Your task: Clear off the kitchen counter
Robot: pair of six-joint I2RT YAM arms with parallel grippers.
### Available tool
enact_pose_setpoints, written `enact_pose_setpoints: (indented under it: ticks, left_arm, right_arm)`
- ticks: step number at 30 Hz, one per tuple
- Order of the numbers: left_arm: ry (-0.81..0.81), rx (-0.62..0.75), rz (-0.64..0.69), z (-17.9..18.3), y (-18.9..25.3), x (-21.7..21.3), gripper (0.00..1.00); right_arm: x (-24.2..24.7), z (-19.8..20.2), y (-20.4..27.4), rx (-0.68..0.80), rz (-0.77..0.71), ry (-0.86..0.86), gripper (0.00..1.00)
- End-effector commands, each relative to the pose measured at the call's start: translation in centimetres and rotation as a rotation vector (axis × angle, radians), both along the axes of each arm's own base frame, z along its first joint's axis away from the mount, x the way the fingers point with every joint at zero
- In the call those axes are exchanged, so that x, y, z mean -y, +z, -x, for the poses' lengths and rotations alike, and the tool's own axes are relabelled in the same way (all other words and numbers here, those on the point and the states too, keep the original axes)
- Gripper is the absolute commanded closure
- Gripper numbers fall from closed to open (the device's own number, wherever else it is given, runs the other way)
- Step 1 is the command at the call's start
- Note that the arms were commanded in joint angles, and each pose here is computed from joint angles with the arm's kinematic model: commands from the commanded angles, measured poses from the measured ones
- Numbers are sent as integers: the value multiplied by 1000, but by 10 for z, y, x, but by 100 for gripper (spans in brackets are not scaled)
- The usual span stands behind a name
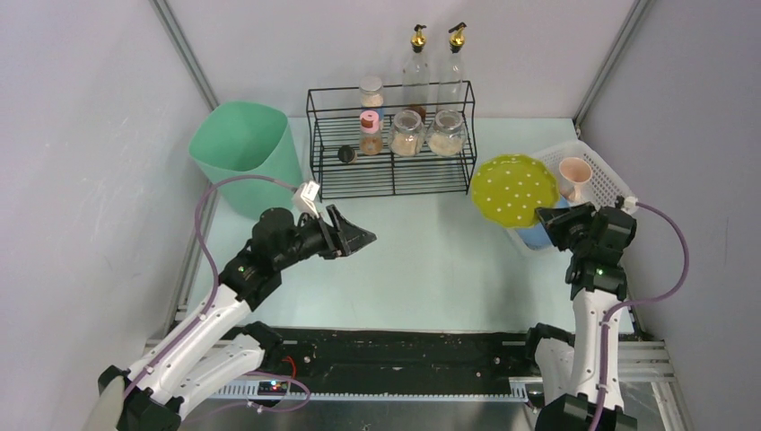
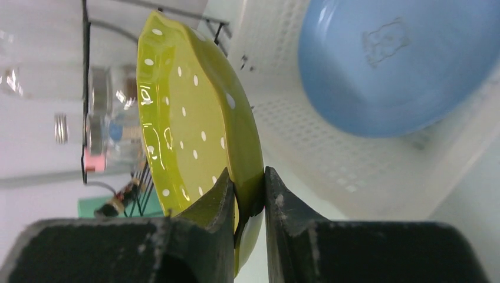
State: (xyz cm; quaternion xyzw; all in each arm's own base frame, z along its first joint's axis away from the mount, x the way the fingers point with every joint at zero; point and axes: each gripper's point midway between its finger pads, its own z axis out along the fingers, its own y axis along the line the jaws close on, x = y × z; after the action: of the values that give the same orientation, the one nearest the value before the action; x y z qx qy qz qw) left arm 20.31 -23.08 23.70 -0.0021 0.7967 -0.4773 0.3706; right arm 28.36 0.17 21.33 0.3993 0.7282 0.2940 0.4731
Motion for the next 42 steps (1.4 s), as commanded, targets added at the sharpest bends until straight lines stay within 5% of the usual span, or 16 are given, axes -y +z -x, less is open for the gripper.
enact_pose_setpoints:
  ticks: [1, 8, 42]
  left_arm:
    - [-28, 62, -15, 3, 6, -2, 22]
    - [-43, 86, -42, 7, 5, -5, 1]
    - [-97, 67, -112, 19, -21, -10, 0]
  right_arm:
    - [28, -17, 59, 163, -22, -113, 100]
    - [71, -25, 41, 89, 35, -291, 100]
    - [114, -74, -38, -204, 221, -413, 100]
